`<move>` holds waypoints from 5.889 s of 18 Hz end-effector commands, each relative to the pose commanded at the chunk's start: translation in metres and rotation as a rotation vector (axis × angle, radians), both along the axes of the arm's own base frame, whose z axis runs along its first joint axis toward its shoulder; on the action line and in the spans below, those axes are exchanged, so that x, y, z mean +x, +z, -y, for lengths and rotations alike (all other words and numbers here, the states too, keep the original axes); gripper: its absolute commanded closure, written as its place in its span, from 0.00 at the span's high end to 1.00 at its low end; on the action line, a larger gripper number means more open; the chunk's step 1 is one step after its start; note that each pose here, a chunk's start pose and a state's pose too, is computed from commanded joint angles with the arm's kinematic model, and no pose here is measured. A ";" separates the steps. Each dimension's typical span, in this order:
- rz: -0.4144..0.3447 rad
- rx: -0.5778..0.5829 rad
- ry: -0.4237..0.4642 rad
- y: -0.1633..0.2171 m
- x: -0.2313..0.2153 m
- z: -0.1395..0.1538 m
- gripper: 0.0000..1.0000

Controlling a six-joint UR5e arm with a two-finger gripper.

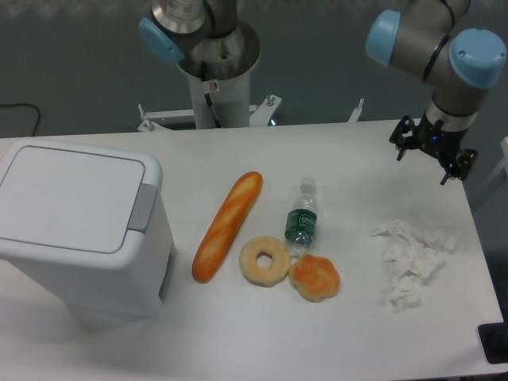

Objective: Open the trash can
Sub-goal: 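Move the open gripper from its rest pose toward the table center, then swing the gripper over the water bottle toward the baguette, then lower the gripper onto the lid edge of the white trash can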

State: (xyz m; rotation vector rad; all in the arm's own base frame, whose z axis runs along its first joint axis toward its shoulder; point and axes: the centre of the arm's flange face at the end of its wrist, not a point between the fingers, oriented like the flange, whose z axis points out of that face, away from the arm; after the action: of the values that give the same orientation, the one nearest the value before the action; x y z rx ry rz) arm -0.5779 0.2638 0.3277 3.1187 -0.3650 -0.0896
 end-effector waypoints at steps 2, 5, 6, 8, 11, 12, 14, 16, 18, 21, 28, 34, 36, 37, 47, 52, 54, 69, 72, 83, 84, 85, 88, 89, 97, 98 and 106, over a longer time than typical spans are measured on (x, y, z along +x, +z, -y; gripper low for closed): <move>0.001 0.003 -0.002 -0.001 0.000 0.000 1.00; 0.007 0.009 0.002 -0.005 -0.001 0.001 1.00; 0.005 0.010 0.010 -0.004 -0.004 0.007 1.00; 0.005 0.011 0.022 -0.005 -0.008 0.020 1.00; 0.017 0.014 0.057 -0.014 -0.016 0.039 1.00; 0.013 0.011 0.058 -0.014 -0.017 0.039 1.00; -0.002 -0.052 0.066 -0.010 -0.017 0.044 1.00; -0.018 -0.187 0.050 -0.010 -0.014 0.048 1.00; -0.025 -0.200 0.036 -0.009 -0.011 0.042 1.00; -0.028 -0.181 0.039 -0.007 -0.010 0.039 1.00; -0.005 -0.104 0.077 -0.003 0.012 0.034 1.00; -0.003 -0.008 0.129 0.014 0.041 0.013 0.83; 0.010 -0.008 0.166 0.017 0.047 0.007 0.60; 0.016 -0.004 0.177 0.021 0.051 0.003 0.50; 0.070 0.173 0.343 0.077 0.103 -0.061 0.10; 0.097 0.240 0.405 0.099 0.137 -0.094 0.09; 0.110 0.250 0.417 0.101 0.149 -0.110 0.09; 0.205 0.415 0.570 0.154 0.197 -0.158 0.09; 0.225 0.437 0.594 0.166 0.211 -0.175 0.09; 0.299 0.572 0.552 0.205 0.260 -0.225 0.09; 0.306 0.578 0.557 0.203 0.263 -0.231 0.09; 0.311 0.577 0.561 0.201 0.266 -0.235 0.09; 0.328 0.579 0.544 0.202 0.277 -0.243 0.09; 0.334 0.577 0.539 0.201 0.280 -0.245 0.09; 0.371 0.538 0.539 0.182 0.295 -0.263 0.09; 0.374 0.536 0.544 0.182 0.296 -0.264 0.09; 0.399 0.508 0.561 0.172 0.309 -0.275 0.09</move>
State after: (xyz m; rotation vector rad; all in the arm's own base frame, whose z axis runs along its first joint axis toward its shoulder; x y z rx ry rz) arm -0.2686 0.5391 0.4997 3.5692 0.6510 0.5227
